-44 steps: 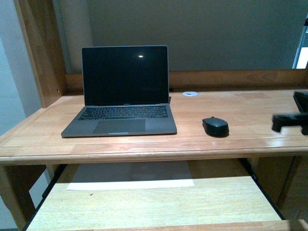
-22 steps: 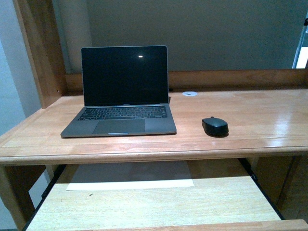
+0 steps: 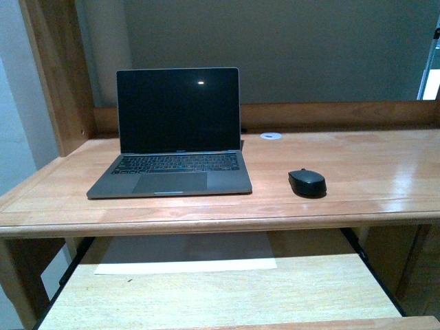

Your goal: Place mouse

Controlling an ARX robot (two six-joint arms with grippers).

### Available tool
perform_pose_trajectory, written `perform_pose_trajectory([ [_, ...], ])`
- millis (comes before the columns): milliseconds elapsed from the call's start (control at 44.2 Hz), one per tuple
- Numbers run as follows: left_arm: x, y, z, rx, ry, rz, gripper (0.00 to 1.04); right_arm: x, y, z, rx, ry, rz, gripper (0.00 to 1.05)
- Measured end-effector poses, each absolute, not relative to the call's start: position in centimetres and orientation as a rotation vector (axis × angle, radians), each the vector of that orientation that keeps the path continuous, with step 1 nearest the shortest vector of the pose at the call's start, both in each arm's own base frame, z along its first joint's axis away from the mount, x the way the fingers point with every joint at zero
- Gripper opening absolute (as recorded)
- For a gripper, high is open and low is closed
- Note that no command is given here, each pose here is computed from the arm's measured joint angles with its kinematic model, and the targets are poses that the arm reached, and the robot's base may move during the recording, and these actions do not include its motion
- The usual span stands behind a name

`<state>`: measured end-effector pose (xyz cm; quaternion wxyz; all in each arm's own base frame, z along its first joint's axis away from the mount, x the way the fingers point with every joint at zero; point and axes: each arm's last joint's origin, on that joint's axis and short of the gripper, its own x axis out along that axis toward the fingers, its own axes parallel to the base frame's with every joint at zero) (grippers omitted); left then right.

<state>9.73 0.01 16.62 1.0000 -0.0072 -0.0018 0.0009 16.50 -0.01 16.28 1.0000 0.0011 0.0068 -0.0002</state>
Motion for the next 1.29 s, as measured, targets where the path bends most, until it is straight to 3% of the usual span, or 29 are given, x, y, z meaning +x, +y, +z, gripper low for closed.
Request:
perform_pose_trajectory([
  [1290, 9.7, 0.0, 16.6, -0.014, -0.004, 0.002, 0.98, 11.5, 0.0, 17.2, 0.002, -0.019, 0.0, 0.02],
])
